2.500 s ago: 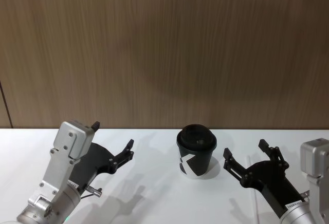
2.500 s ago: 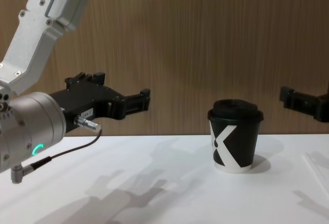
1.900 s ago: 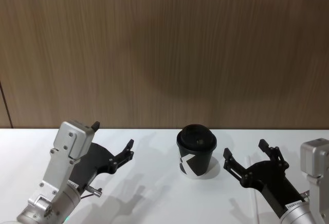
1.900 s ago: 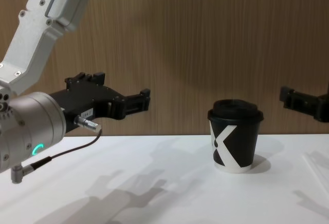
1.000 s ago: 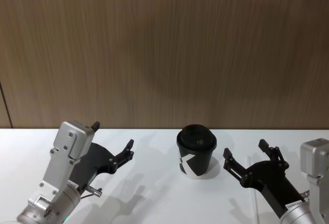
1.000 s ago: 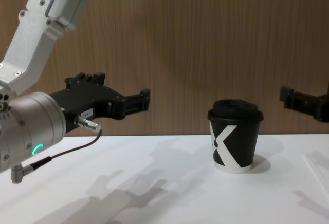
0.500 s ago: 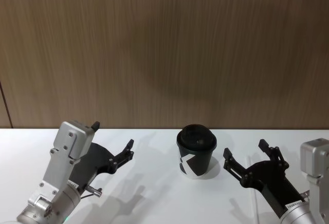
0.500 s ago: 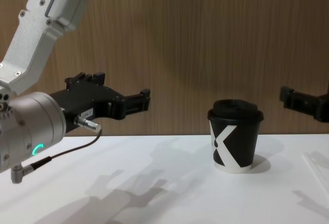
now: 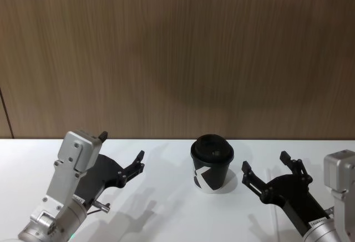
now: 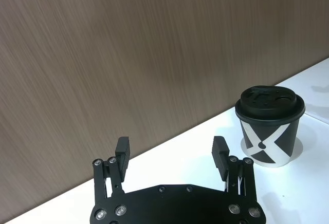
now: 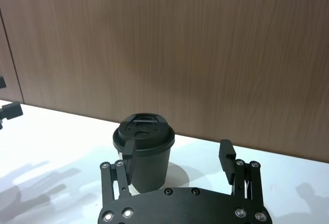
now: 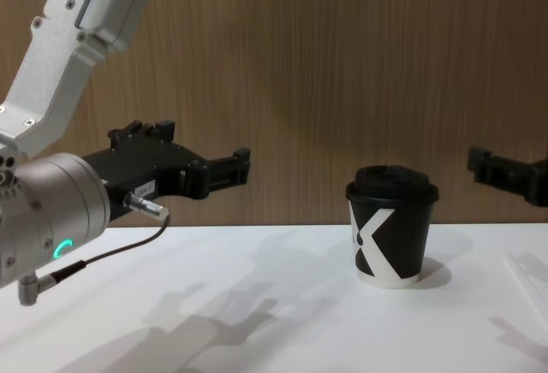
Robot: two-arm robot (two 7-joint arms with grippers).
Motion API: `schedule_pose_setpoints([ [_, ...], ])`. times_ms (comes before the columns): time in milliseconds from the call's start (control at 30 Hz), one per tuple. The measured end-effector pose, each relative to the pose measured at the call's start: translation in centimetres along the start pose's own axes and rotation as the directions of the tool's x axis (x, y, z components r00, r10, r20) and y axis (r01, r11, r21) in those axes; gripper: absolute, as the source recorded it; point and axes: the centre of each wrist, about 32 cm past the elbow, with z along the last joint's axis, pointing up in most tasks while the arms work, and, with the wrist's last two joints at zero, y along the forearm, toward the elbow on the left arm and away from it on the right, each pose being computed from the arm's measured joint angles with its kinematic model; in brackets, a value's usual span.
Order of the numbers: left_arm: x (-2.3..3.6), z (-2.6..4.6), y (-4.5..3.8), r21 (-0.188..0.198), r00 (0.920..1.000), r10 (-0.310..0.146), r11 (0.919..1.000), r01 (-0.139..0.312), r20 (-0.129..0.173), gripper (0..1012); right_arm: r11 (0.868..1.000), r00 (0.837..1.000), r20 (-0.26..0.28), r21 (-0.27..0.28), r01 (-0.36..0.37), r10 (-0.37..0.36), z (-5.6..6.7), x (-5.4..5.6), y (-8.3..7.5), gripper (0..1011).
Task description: Pick up the straw with one hand, pass it to the other hand, and insert it into the cup.
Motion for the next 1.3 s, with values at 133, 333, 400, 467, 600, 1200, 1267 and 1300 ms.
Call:
schedule_pose_setpoints([
  [133, 0.0, 0.0, 0.0, 0.0, 1.0, 0.0, 1.0, 0.0, 0.0, 1003, 1.0, 1.0, 0.018, -0.016, 0.003, -0.002, 0.0, 0.2, -0.1, 1001],
  [333, 0.0, 0.0, 0.0, 0.0, 1.0, 0.0, 1.0, 0.0, 0.0, 1003, 0.998, 0.999, 0.039, -0.06, 0.01, -0.007, 0.1, 0.6, -0.4, 1001],
  [400, 0.0, 0.0, 0.0, 0.0, 1.0, 0.0, 1.0, 0.0, 0.0, 1003, 0.997, 0.999, 0.044, -0.08, 0.012, -0.009, 0.2, 0.8, -0.5, 1001],
  [467, 0.0, 0.0, 0.0, 0.0, 1.0, 0.0, 1.0, 0.0, 0.0, 1003, 0.995, 0.999, 0.046, -0.099, 0.014, -0.009, 0.2, 0.9, -0.6, 1001],
  [600, 0.0, 0.0, 0.0, 0.0, 1.0, 0.0, 1.0, 0.0, 0.0, 1003, 0.991, 0.999, 0.042, -0.131, 0.014, -0.008, 0.3, 1.1, -0.6, 1001],
  [1200, 0.0, 0.0, 0.0, 0.0, 1.0, 0.0, 1.0, 0.0, 0.0, 1003, 0.969, 0.997, -0.071, -0.247, 0.02, -0.039, 0.5, 1.4, -0.7, 1001],
  [1267, 0.0, 0.0, 0.0, 0.0, 1.0, 0.0, 1.0, 0.0, 0.0, 1003, 0.965, 0.996, -0.078, -0.261, 0.021, -0.042, 0.4, 1.4, -0.8, 1001],
  [1300, 0.0, 0.0, 0.0, 0.0, 1.0, 0.0, 1.0, 0.0, 0.0, 1003, 0.964, 0.996, -0.08, -0.265, 0.021, -0.043, 0.4, 1.4, -0.9, 1001],
])
